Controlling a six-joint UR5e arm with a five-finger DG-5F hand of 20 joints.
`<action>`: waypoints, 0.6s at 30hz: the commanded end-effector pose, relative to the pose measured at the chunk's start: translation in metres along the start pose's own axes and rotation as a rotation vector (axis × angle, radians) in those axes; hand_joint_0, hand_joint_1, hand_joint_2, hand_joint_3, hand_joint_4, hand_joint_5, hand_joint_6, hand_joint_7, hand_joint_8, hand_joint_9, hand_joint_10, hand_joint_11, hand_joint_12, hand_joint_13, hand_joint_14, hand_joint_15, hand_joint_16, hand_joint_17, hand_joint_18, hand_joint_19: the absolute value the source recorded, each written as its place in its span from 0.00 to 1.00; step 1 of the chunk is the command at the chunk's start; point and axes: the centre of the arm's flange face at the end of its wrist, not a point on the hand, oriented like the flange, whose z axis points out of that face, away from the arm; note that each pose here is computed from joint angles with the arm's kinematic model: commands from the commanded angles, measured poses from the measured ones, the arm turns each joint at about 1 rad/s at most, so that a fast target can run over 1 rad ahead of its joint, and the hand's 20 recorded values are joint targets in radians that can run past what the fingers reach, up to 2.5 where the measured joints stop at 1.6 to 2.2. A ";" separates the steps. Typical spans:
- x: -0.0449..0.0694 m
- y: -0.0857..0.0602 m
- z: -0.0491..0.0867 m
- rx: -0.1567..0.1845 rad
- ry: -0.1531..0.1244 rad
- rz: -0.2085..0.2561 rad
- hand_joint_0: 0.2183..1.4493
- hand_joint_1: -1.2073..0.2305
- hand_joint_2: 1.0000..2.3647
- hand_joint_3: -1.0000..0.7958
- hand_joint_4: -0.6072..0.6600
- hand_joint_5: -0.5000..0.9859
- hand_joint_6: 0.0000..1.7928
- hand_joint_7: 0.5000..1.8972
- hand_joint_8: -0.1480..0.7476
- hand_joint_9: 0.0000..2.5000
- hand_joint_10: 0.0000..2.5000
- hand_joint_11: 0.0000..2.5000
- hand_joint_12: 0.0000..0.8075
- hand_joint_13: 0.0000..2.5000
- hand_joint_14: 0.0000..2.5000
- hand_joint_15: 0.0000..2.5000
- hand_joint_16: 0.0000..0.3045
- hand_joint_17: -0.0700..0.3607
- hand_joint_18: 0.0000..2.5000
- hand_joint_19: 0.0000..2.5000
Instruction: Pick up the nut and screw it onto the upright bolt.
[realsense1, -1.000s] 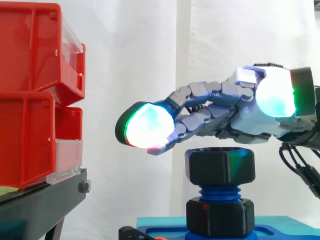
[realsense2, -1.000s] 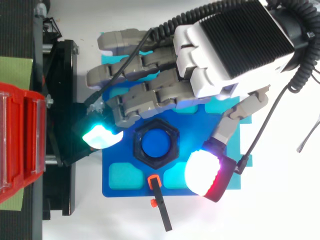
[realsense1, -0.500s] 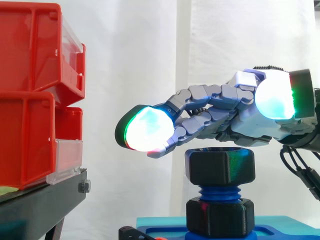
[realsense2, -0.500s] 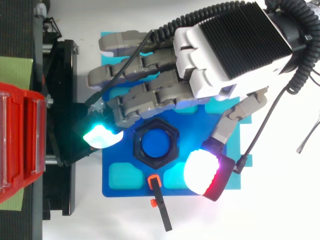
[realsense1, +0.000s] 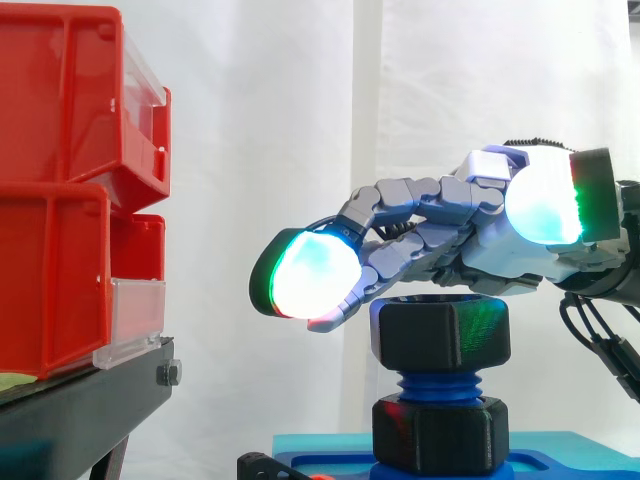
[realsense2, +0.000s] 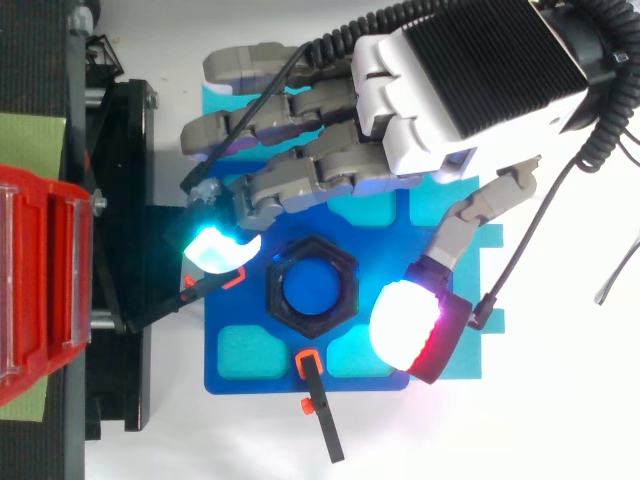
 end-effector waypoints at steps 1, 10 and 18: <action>-0.001 -0.001 0.000 0.001 -0.001 0.000 0.17 0.66 0.00 0.28 0.69 0.25 0.28 0.43 0.45 0.15 0.00 0.00 0.39 0.11 0.00 0.00 0.12 0.35 0.00 0.00; 0.000 0.000 0.000 -0.001 0.000 -0.001 0.18 0.65 0.00 0.28 0.68 0.26 0.28 0.54 0.47 0.19 0.00 0.00 0.38 0.13 0.00 0.00 0.11 0.34 0.00 0.00; 0.002 0.002 0.002 -0.003 0.004 0.001 0.18 0.64 0.00 0.28 0.67 0.27 0.28 0.61 0.48 0.21 0.00 0.00 0.37 0.15 0.00 0.00 0.10 0.33 0.01 0.00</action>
